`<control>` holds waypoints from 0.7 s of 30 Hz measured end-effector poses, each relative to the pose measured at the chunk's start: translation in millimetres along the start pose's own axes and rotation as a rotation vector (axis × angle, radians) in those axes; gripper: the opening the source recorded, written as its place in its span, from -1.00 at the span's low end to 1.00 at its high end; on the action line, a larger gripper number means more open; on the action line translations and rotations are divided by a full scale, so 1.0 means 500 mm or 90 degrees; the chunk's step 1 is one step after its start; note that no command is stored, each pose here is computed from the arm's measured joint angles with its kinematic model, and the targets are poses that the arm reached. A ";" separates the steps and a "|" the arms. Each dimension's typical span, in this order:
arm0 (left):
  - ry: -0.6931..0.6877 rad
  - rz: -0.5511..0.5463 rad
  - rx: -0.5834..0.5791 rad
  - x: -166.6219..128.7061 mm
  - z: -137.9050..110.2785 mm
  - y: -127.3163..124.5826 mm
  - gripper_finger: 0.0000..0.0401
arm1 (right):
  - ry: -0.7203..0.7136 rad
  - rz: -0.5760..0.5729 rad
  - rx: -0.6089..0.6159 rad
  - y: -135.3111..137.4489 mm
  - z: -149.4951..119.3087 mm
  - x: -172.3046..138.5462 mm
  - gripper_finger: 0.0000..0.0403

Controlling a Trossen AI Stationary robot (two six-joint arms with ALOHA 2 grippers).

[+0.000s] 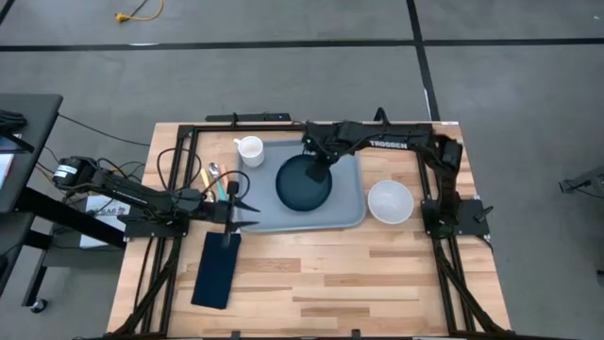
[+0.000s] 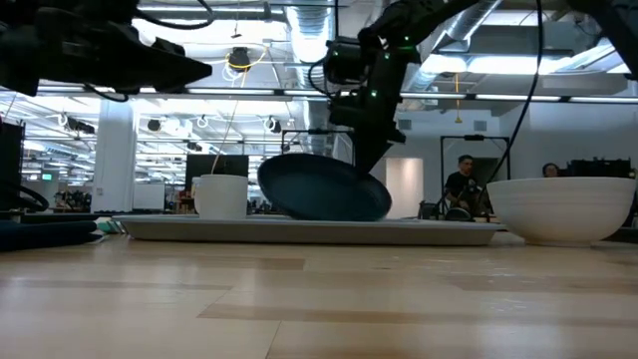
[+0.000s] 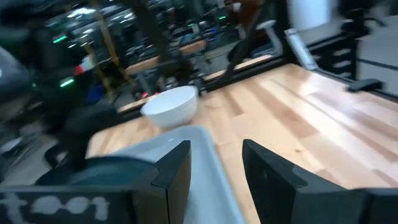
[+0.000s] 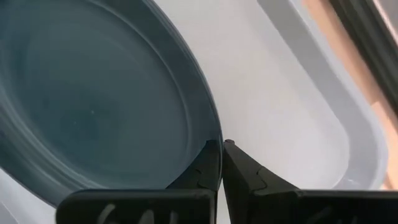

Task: Set up tray
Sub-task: Put the black plate on the gray tray to the bottom right of the white mug

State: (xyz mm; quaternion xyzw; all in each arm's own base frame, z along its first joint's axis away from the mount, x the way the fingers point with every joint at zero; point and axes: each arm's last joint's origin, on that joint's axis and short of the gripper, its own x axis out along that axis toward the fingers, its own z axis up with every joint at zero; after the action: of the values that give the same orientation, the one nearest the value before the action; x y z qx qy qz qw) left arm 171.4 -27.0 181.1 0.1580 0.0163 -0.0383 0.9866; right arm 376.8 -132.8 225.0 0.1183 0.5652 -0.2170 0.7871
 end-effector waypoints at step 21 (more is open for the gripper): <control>0.077 0.127 -0.033 0.045 0.100 0.041 -0.33 | 0.063 0.164 -0.085 -0.005 0.022 -0.103 -0.99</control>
State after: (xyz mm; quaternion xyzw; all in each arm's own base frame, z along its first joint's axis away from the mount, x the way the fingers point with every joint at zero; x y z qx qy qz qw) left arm 196.3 -24.9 234.1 0.1350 0.0612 0.0699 0.9865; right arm 371.1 -129.1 277.0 0.1477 0.5966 -0.0699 0.7857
